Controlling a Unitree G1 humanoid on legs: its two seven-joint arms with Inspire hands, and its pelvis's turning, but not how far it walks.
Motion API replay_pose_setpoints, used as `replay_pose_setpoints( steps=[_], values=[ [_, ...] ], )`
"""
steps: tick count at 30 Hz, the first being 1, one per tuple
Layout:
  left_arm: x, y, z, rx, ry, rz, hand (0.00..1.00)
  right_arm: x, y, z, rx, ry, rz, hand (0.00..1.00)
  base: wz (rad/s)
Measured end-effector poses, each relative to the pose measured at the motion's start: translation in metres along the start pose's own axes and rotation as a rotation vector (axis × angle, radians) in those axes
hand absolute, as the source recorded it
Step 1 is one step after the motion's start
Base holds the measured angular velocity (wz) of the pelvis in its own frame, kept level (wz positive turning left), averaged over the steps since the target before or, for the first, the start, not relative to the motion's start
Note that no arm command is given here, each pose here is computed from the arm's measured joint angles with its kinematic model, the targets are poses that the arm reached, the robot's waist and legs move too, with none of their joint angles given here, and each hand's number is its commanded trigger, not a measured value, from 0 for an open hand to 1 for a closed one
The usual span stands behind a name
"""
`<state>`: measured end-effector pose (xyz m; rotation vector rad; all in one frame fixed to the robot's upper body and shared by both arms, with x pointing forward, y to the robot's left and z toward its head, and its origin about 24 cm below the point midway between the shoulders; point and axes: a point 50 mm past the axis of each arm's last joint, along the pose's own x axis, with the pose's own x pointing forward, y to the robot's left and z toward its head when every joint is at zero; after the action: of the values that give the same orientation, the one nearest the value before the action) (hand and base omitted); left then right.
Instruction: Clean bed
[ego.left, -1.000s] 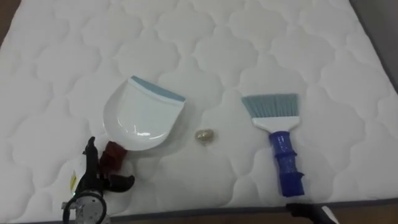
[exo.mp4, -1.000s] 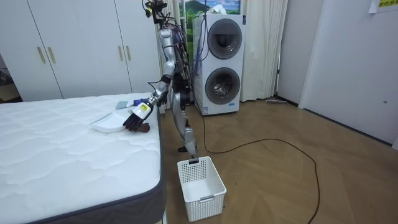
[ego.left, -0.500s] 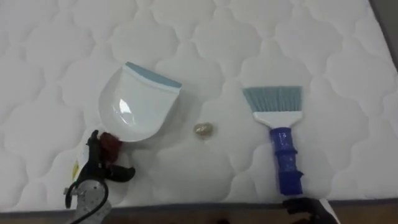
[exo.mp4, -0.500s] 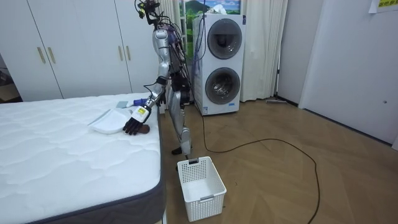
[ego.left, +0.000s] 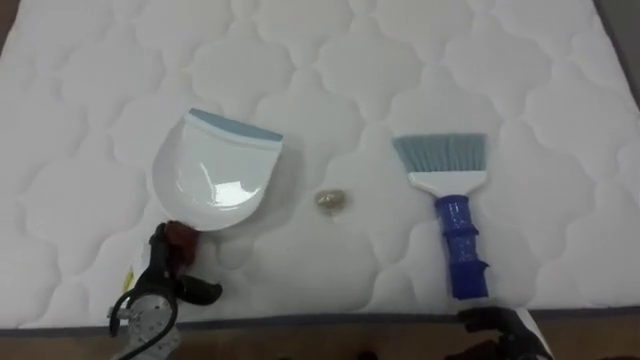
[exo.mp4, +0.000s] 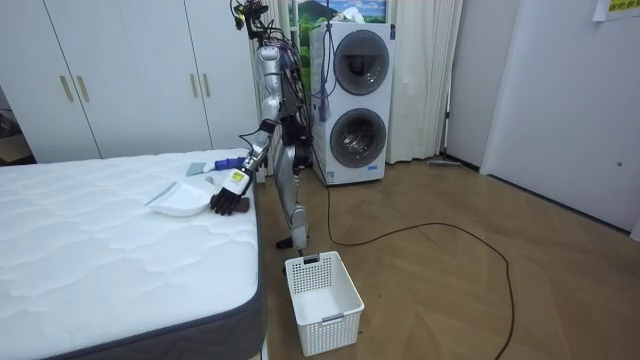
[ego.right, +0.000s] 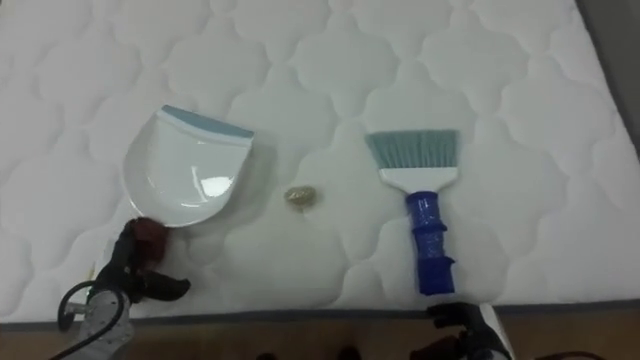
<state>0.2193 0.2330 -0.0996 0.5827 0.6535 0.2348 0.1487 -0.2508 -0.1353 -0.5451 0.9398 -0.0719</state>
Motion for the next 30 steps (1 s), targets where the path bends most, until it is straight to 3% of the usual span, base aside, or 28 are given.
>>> replay_pose_setpoints(
  steps=[10, 11, 12, 13, 14, 18, 24, 30],
  values=[
    [0.006, 0.003, 0.005, -0.019, 0.038, 0.015, 0.0, 0.002, -0.001, 0.007, 0.049, -0.01, -0.007, 0.0, -0.01],
    [0.006, 0.003, 0.005, -0.018, 0.038, 0.016, 0.33, 0.002, -0.001, 0.007, 0.053, -0.01, -0.008, 0.0, 0.0],
    [0.007, 0.004, 0.007, -0.017, 0.039, 0.022, 0.53, 0.002, -0.002, 0.008, 0.059, -0.012, -0.012, 0.0, 0.0],
    [0.008, 0.005, 0.009, -0.015, 0.043, 0.031, 0.53, 0.003, -0.002, 0.01, 0.068, -0.014, -0.014, 0.0, 0.0],
    [0.008, 0.005, 0.009, -0.013, 0.045, 0.033, 1.0, 0.003, -0.002, 0.01, 0.073, -0.013, -0.014, 0.0, 0.05],
    [0.011, 0.01, 0.012, -0.027, 0.053, 0.054, 1.0, 0.003, -0.002, 0.012, 0.1, -0.011, -0.016, 0.0, 0.02],
    [0.019, 0.035, 0.012, -0.01, 0.072, 0.134, 1.0, 0.004, -0.002, 0.014, 0.097, -0.015, -0.021, 0.0, 0.0],
    [0.017, 0.032, 0.009, 0.0, 0.109, 0.137, 1.0, 0.004, -0.001, 0.017, 0.088, -0.016, -0.025, 0.0, 0.0]
  ],
)
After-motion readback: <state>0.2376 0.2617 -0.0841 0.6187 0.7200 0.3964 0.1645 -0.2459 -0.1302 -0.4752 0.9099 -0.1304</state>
